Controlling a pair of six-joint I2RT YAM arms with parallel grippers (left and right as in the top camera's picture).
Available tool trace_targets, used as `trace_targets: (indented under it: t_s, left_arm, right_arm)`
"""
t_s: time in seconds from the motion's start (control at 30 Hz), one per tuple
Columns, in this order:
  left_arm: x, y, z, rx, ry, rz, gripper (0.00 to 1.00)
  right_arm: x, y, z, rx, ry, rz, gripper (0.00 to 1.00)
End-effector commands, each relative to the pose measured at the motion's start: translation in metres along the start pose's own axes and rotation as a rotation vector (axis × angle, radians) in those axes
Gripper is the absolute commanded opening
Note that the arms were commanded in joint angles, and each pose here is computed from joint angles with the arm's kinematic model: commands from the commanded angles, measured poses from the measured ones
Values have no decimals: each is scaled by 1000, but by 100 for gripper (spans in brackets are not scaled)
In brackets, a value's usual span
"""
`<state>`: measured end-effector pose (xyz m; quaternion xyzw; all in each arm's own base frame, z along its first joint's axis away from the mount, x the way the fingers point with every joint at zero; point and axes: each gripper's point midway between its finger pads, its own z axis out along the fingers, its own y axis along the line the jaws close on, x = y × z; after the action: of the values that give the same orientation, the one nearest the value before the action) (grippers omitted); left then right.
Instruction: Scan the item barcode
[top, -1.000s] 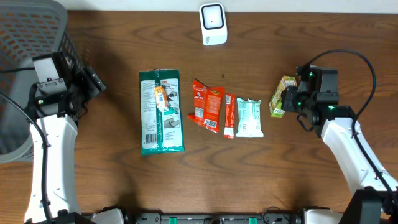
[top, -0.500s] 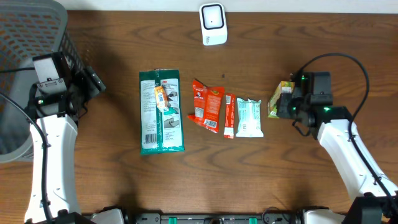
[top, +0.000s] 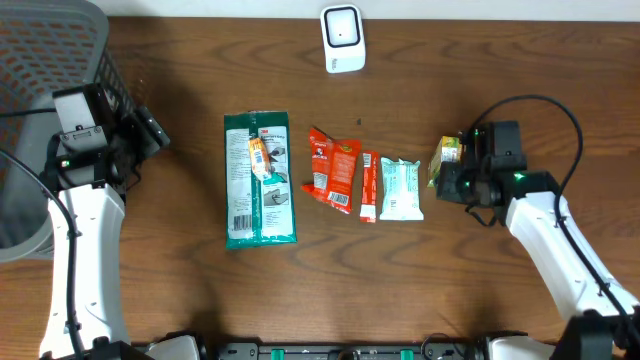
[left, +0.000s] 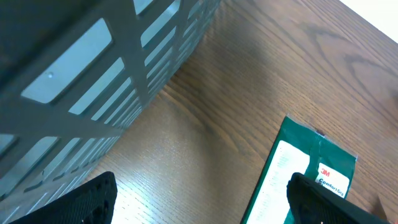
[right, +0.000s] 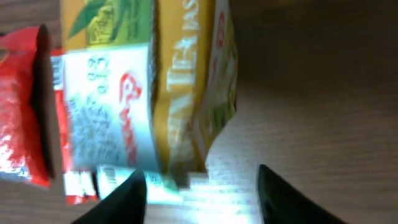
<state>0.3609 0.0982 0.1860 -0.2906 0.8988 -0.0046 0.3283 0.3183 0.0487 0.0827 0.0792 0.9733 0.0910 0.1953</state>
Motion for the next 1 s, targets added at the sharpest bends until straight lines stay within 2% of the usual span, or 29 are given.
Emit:
trace_targets:
  t_s: [0.0, 0.07, 0.2, 0.3, 0.43, 0.5, 0.57, 0.7, 0.97]
  left_arm:
    - [-10, 3, -8, -9, -37, -14, 88]
    - [-10, 3, -8, -9, -37, -14, 88]
    - [-10, 3, -8, -9, -37, -14, 88]
    - [-10, 3, -8, -9, -37, -14, 88]
    - [-10, 3, -8, -9, -37, -14, 88]
    - [-10, 3, -8, -9, -37, -14, 88]
    - [-10, 3, -8, -9, -37, -14, 88]
    - [-10, 3, -8, -9, -37, -14, 88]
    - [-10, 3, -8, -9, -37, -14, 88]
  right_arm:
    - [-28, 15, -41, -43, -122, -13, 59]
    - [-40, 20, -64, -58, -176, -4, 63]
    - [-56, 20, -93, -76, -257, 58, 61]
    - [-64, 6, -99, -65, -289, 133, 50]
    - [-74, -18, -90, -37, -301, 216, 17]
    - [-80, -19, -82, -40, -299, 212, 10]
    - [-85, -20, -72, -35, -297, 183, 9]
    - [-93, -19, -59, -46, -296, 173, 15]
    - [-120, -1, -86, -76, -287, 159, 18]
